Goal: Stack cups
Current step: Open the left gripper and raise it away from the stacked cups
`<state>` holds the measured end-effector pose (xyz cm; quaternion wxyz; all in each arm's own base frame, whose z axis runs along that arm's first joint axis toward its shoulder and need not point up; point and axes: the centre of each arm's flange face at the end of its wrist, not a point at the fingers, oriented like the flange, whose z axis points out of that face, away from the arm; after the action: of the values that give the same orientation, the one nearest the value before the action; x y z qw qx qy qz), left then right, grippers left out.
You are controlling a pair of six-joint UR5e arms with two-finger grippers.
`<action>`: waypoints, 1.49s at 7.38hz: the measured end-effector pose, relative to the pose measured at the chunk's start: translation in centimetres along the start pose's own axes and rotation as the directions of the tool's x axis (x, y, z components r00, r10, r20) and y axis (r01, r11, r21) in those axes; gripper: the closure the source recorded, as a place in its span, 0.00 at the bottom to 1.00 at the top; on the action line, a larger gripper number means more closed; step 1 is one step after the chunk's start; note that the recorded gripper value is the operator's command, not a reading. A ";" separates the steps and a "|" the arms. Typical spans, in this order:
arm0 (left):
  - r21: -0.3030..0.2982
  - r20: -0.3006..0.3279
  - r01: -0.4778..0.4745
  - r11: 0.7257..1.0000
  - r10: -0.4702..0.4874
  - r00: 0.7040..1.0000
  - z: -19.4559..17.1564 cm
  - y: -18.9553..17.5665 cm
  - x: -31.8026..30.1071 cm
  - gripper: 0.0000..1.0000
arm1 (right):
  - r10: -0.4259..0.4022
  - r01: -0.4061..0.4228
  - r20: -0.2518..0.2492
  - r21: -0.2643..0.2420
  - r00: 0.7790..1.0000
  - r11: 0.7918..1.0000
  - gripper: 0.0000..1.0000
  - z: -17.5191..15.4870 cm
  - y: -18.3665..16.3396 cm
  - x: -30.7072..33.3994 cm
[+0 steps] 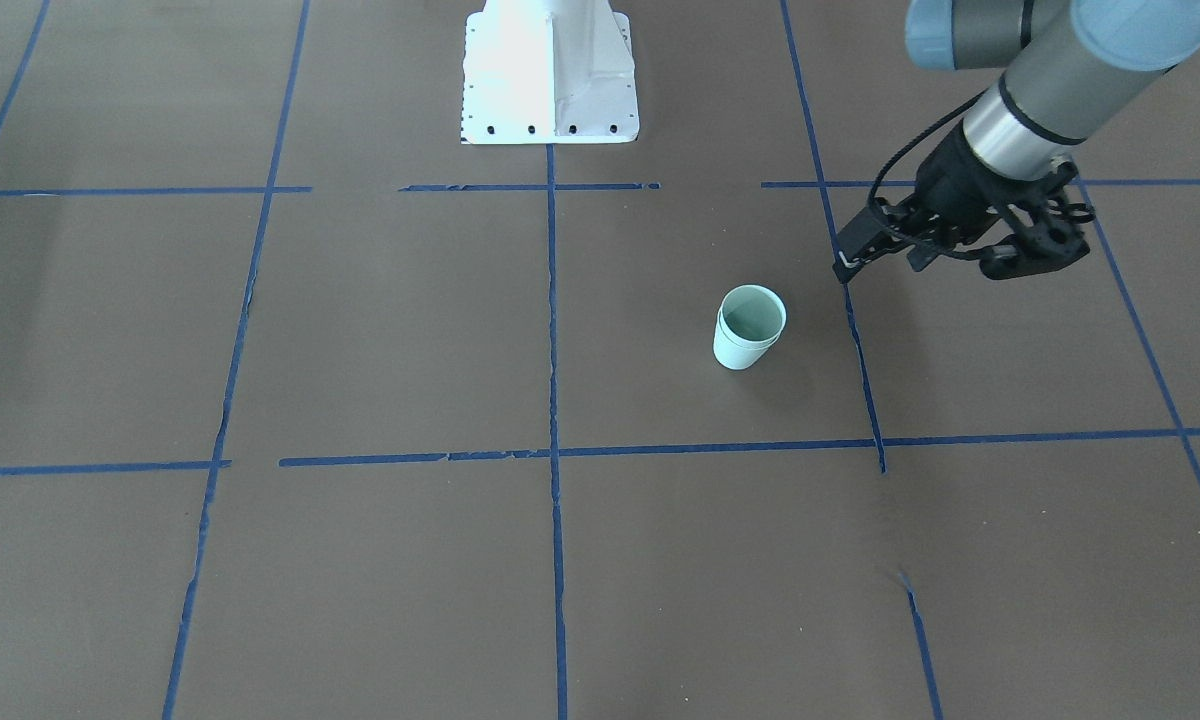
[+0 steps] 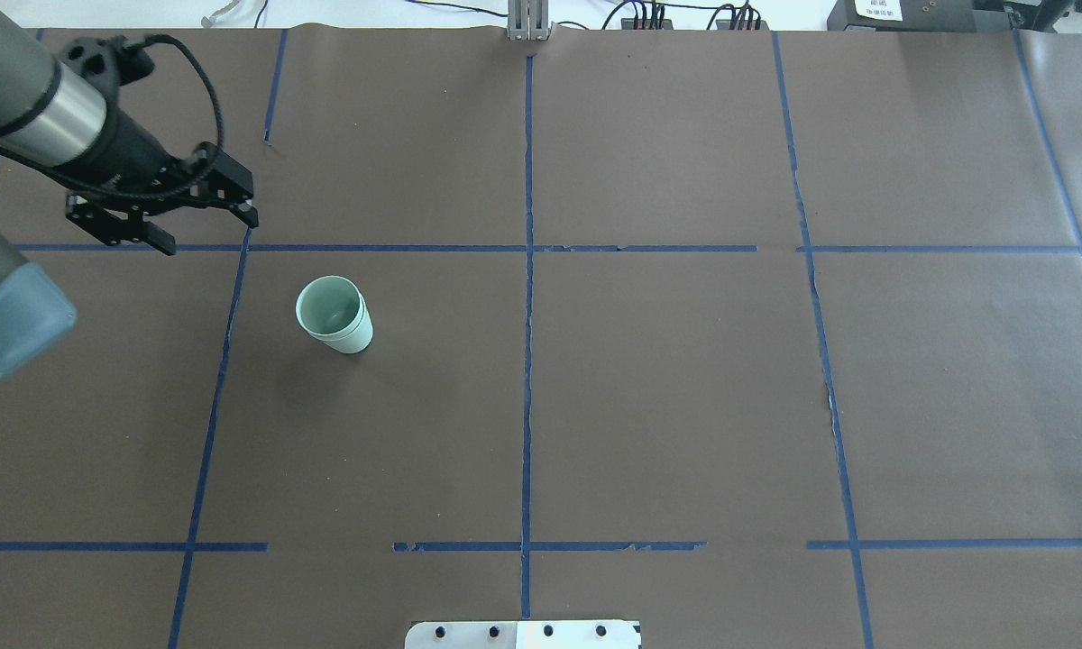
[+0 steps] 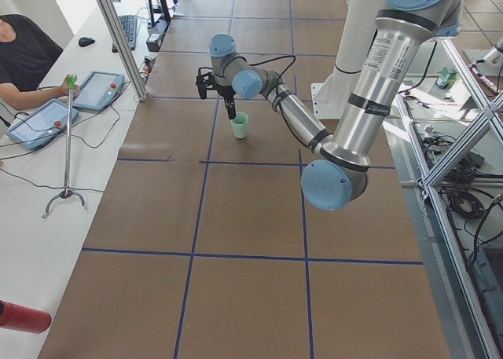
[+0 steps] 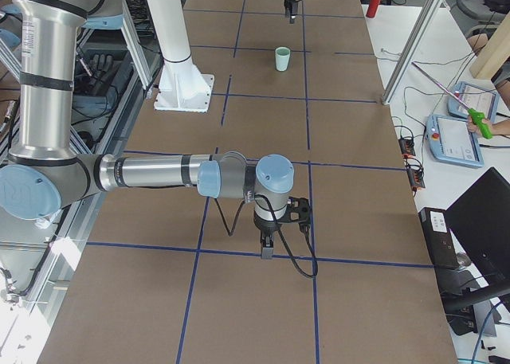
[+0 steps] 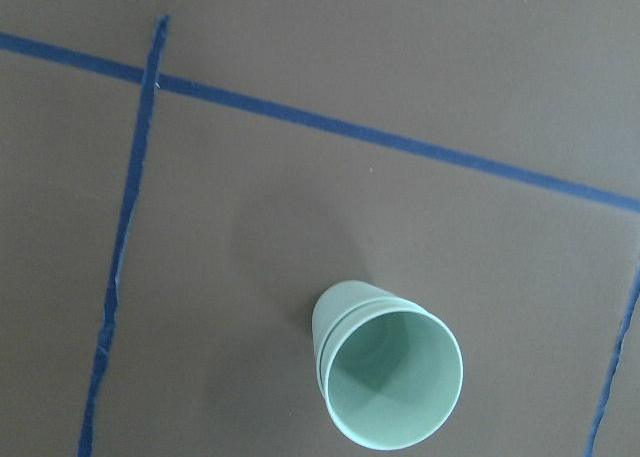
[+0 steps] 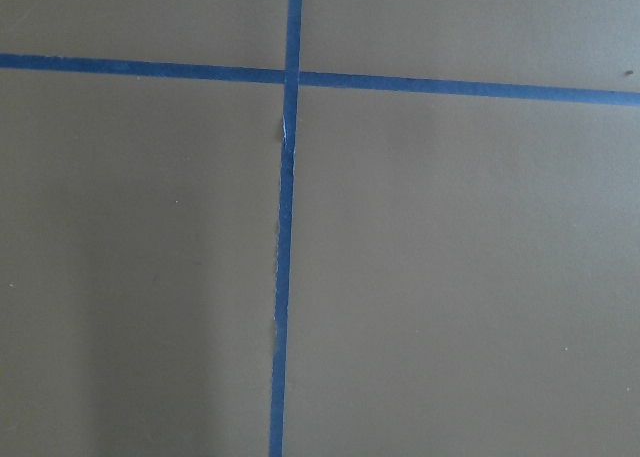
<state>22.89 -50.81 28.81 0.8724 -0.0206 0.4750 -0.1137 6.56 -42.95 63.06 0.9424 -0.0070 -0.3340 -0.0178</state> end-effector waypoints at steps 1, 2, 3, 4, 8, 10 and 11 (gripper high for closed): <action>0.038 0.026 -0.059 0.998 0.058 0.998 -2.7 -1.6 -3.0 0.00 | 0.000 0.000 0.000 0.000 1.000 1.000 0.00 0.0 0.0 0.0; 0.065 0.065 -0.141 0.988 0.137 0.988 -5.4 -3.4 -6.0 0.00 | 0.000 0.000 0.000 0.000 1.000 1.000 0.00 0.0 0.0 0.0; 0.075 0.113 -0.219 0.973 0.210 0.971 -7.8 -5.2 -9.7 0.00 | 0.000 0.000 0.000 0.000 1.000 1.000 0.00 0.0 0.0 0.0; 0.080 0.157 -0.264 0.961 0.250 0.956 -10.4 -7.1 -14.3 0.00 | -0.001 0.001 0.000 0.000 1.000 1.000 0.00 0.0 0.0 0.0; -0.004 0.244 -0.352 0.936 0.342 0.907 -14.1 -11.2 -40.0 0.00 | 0.000 0.000 0.000 0.000 1.000 1.000 0.00 0.0 0.0 0.0; -0.032 0.239 -0.356 0.934 0.353 0.904 -10.7 -8.0 -48.0 0.00 | 0.000 0.000 0.000 -0.001 1.000 1.000 0.00 0.0 0.0 0.0; -0.036 0.238 -0.352 0.935 0.350 0.906 -9.5 -7.5 -50.0 0.00 | 0.000 0.000 0.000 -0.001 1.000 1.000 0.00 0.0 0.0 0.0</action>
<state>-12.50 -46.50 65.89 0.9297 0.0549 0.3612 0.0465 6.54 -42.92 63.09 0.9424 -0.0074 -0.3340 -0.0180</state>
